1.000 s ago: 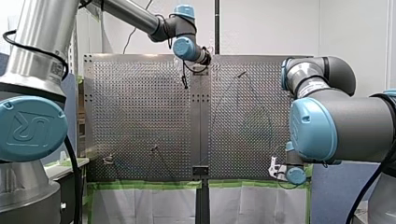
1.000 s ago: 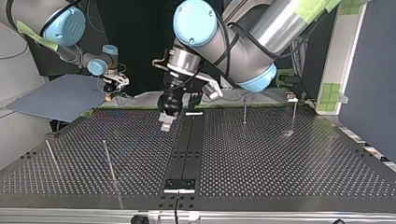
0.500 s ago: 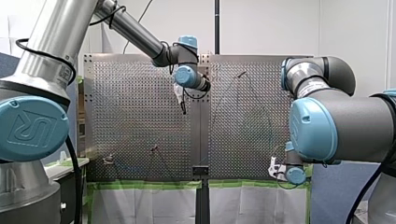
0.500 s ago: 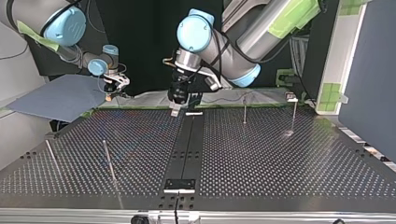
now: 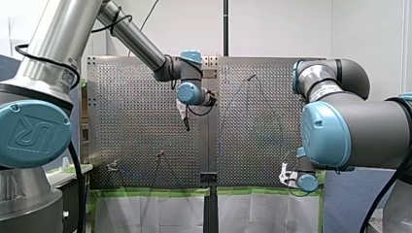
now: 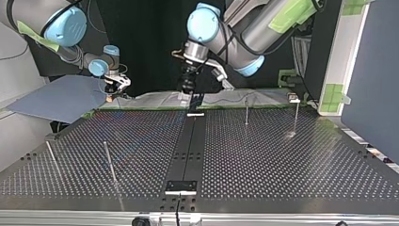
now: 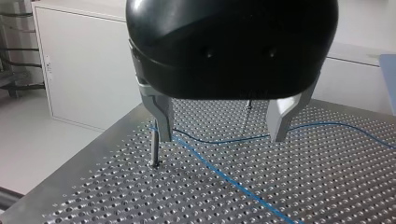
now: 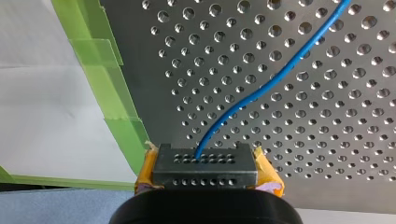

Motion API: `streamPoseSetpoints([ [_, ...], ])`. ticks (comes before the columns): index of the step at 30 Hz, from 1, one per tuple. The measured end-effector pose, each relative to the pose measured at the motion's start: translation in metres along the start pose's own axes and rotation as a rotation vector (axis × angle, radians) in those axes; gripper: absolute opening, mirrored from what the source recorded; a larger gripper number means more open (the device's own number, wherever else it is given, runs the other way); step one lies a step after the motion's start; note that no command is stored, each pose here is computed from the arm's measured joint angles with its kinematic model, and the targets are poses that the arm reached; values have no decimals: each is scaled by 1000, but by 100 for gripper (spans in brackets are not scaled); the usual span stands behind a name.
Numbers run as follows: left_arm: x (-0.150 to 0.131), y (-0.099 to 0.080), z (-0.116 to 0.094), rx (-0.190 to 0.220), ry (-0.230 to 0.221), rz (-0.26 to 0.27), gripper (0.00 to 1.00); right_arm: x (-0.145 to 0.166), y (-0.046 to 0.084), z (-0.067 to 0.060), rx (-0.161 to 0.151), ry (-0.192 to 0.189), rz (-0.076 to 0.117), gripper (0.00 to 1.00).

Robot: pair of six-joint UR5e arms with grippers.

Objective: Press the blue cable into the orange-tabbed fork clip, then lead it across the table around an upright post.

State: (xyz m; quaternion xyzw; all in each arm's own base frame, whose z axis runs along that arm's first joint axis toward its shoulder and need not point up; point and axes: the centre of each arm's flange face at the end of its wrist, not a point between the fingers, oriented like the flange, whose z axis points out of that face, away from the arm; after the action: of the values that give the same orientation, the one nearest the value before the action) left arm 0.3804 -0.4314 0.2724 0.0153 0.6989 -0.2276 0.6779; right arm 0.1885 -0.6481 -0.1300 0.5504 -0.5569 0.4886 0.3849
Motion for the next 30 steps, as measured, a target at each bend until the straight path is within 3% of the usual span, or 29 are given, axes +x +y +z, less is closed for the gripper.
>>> streamPoseSetpoints([
  [30, 67, 44, -57, -6, -2, 1, 98, 0, -3, 0, 4, 0, -2, 0],
])
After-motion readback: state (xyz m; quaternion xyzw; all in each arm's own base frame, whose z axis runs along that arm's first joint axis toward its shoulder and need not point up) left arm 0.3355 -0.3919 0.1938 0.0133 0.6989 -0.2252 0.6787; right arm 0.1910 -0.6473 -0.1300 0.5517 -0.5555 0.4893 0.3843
